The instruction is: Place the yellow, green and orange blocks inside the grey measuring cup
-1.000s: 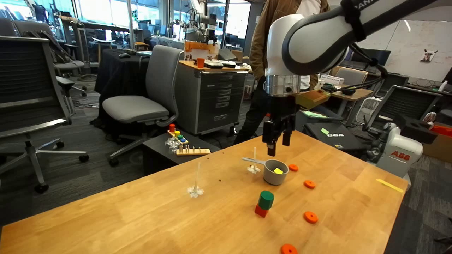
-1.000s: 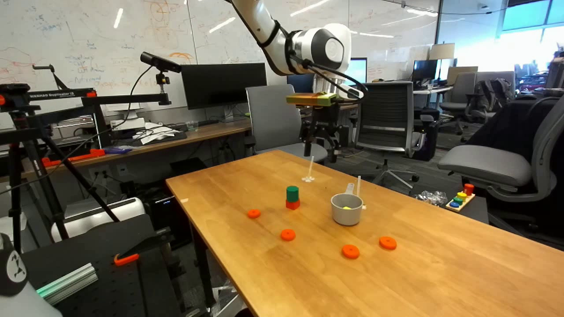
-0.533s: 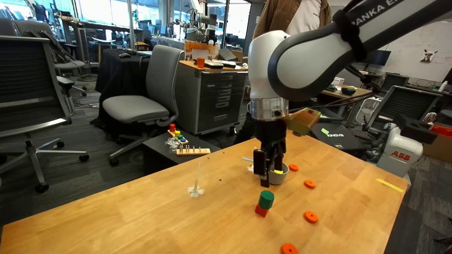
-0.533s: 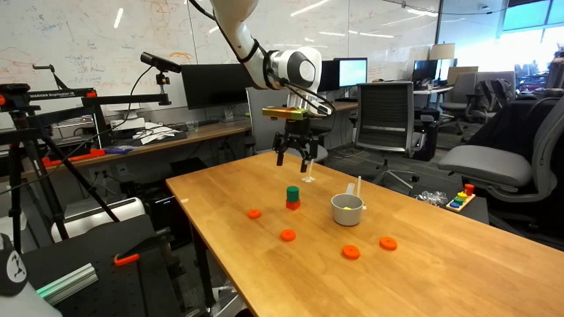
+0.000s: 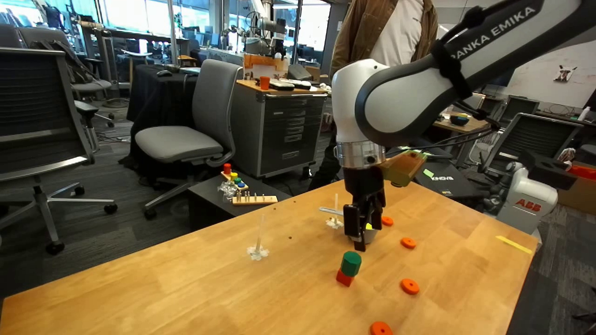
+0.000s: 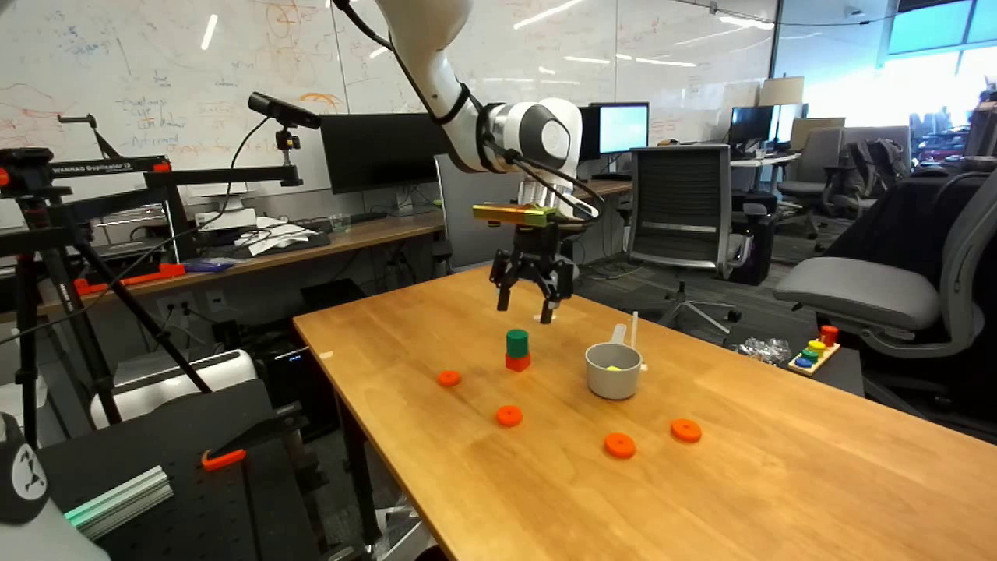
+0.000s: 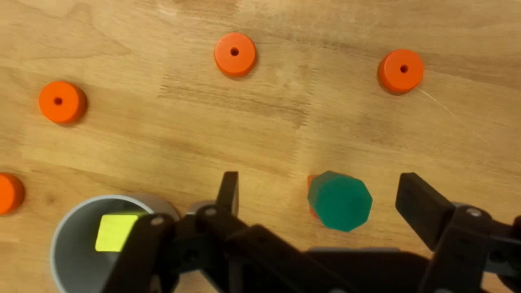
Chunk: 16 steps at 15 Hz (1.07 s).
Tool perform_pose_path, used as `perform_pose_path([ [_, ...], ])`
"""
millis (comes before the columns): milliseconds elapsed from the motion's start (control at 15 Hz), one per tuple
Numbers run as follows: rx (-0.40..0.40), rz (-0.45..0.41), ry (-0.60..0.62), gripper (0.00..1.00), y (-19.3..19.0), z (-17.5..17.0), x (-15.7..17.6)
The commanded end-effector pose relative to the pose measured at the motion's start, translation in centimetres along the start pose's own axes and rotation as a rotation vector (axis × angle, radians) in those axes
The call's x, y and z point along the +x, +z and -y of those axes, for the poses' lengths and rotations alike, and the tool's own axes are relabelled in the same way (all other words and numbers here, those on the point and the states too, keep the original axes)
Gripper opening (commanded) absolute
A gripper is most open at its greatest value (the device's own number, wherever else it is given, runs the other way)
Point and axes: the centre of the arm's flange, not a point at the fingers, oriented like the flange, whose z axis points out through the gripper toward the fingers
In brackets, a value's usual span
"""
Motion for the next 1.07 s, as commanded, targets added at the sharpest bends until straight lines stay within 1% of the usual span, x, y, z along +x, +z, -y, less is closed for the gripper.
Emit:
perform_pose_path([
  [0, 0.003, 0.052, -0.079, 1.0, -0.1, 0.8, 0.0],
  [267, -0.041, 0.147, -0.187, 1.0, 0.7, 2.5, 0.0],
  [467, -0.086, 0.201, -0.22, 1.0, 1.2, 2.6, 0.0],
  [667, -0.118, 0.23, -0.236, 1.0, 1.4, 2.1, 0.6],
  [733, -0.14, 0.217, -0.229, 1.0, 1.4, 2.1, 1.0],
  [800, -0.153, 0.183, -0.215, 1.0, 1.3, 2.1, 1.3],
  [933, -0.148, 0.118, -0.201, 1.0, 1.0, 2.7, 2.3],
  [1000, -0.145, 0.102, -0.208, 1.0, 0.8, 3.1, 2.8],
])
